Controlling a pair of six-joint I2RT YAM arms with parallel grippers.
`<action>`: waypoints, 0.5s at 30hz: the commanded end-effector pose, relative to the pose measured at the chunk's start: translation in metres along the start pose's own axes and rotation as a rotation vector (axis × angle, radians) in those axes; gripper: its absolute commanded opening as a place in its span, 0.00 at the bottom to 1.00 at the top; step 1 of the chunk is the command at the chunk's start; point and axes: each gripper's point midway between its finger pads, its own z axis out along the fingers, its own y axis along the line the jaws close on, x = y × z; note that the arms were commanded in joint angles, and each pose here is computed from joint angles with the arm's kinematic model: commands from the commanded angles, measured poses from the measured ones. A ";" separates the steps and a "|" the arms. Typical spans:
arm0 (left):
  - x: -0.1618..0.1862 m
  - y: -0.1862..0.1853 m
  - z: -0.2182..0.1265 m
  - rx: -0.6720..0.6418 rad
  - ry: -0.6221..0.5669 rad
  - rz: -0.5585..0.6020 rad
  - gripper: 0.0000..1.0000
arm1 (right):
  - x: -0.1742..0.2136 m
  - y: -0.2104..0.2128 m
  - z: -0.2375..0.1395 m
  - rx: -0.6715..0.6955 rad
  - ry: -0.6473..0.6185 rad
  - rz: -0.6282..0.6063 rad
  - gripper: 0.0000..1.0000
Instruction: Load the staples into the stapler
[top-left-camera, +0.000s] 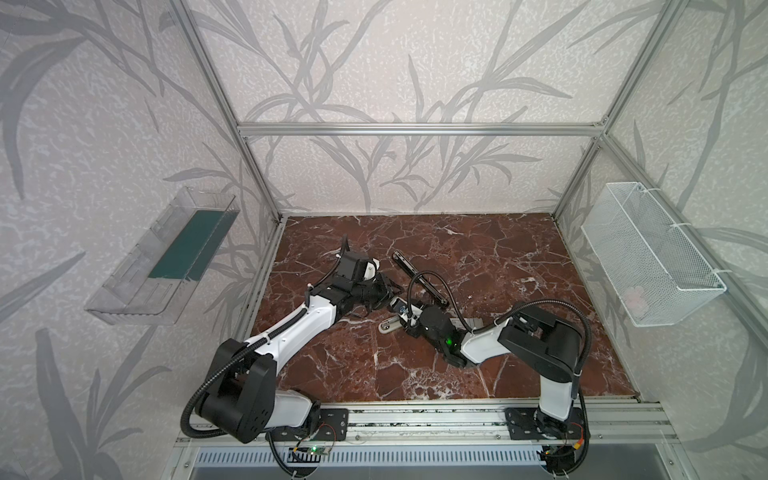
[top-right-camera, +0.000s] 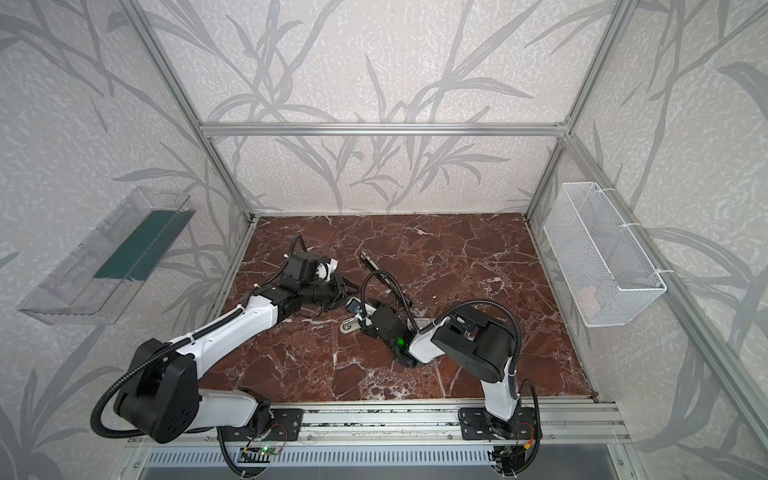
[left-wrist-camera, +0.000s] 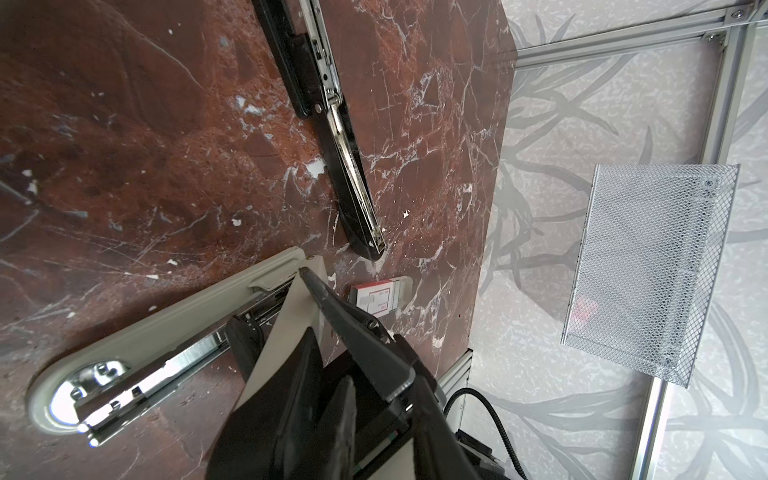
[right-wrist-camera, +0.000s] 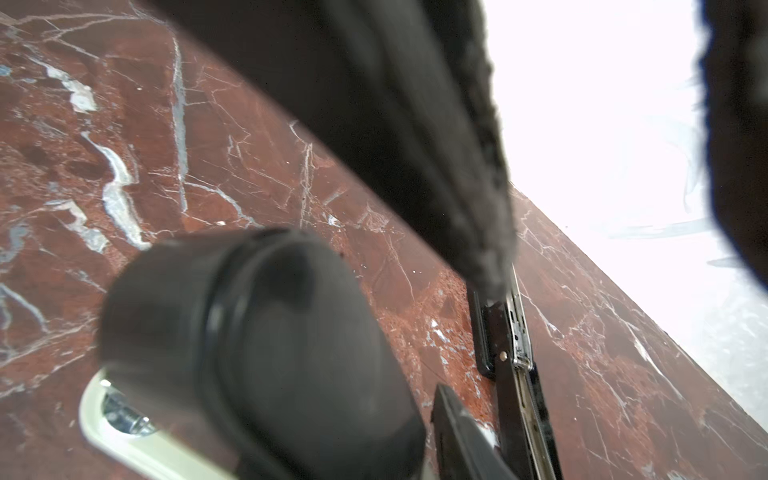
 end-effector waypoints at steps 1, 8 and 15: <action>0.014 0.014 0.000 -0.050 0.043 0.002 0.26 | -0.026 -0.007 -0.001 0.032 -0.075 0.034 0.45; 0.012 0.033 -0.023 -0.133 -0.028 0.003 0.45 | -0.025 -0.005 -0.001 0.032 -0.067 0.036 0.45; 0.024 0.046 -0.055 -0.165 -0.086 0.045 0.58 | -0.025 -0.004 0.000 0.023 -0.064 0.046 0.45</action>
